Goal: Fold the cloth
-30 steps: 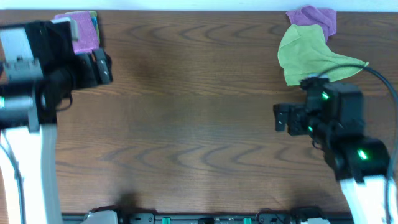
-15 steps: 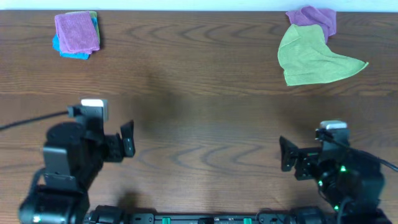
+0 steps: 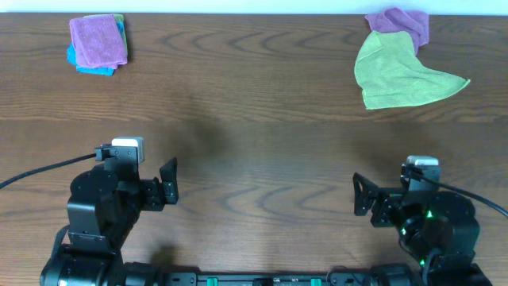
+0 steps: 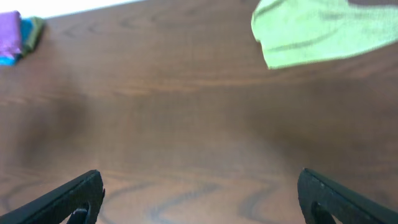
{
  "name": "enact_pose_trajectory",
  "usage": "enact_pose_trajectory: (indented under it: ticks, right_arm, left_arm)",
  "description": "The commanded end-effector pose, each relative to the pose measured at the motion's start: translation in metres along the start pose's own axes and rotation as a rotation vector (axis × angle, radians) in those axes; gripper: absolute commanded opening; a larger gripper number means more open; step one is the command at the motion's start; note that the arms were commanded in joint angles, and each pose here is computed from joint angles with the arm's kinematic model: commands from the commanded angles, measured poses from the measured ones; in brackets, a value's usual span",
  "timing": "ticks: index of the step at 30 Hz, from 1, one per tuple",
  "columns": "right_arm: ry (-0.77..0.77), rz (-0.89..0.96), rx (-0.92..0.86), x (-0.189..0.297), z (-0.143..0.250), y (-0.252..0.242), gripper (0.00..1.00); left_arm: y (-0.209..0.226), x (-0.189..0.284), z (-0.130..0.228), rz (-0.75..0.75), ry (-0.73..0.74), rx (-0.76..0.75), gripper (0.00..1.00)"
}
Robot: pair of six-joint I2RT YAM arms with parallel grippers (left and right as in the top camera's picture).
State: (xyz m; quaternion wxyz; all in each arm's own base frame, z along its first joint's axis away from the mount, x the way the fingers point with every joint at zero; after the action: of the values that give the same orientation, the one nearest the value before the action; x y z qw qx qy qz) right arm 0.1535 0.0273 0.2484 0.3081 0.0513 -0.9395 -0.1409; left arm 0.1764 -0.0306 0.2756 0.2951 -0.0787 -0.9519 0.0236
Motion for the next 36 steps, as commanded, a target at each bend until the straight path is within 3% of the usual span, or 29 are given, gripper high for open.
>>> enact_pose_trajectory:
  ticks: [1, 15, 23, 29, 36]
  right_arm:
    - [0.028, 0.029, -0.024, 0.001, 0.006, -0.005, 0.99]
    - [0.171, 0.074, -0.038, 0.004, 0.033, -0.012, 0.99]
    - [0.171, 0.074, -0.038, 0.004, 0.033, -0.012, 0.99]
    - [0.171, 0.074, -0.038, 0.004, 0.033, -0.012, 0.99]
    - [0.171, 0.074, -0.038, 0.004, 0.033, -0.012, 0.99]
  left_arm:
    - [-0.001, 0.002, 0.001, 0.007, 0.001, 0.009, 0.95]
    - [0.007, 0.005, 0.031, -0.052, 0.161, -0.022, 0.96]
    - [0.021, -0.005, 0.010, -0.137, -0.092, -0.129, 0.95]
    - [0.029, -0.023, 0.032, -0.163, -0.295, -0.151, 0.95]
    - [0.032, -0.039, 0.059, -0.169, -0.356, -0.170, 0.96]
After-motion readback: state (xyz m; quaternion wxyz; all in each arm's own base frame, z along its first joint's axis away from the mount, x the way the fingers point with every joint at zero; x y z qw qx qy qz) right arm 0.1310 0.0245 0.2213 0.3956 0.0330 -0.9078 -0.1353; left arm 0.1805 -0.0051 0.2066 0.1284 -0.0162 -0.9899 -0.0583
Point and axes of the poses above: each gripper's point midway between its finger pads, its own x axis back along the fingers, its own y axis along the line the jaws close on, z = x × y, the point moved 6 cm from there along x, back along the fingers, and after that the axes turned 4 degrees about -x, right-handed, at the moved point
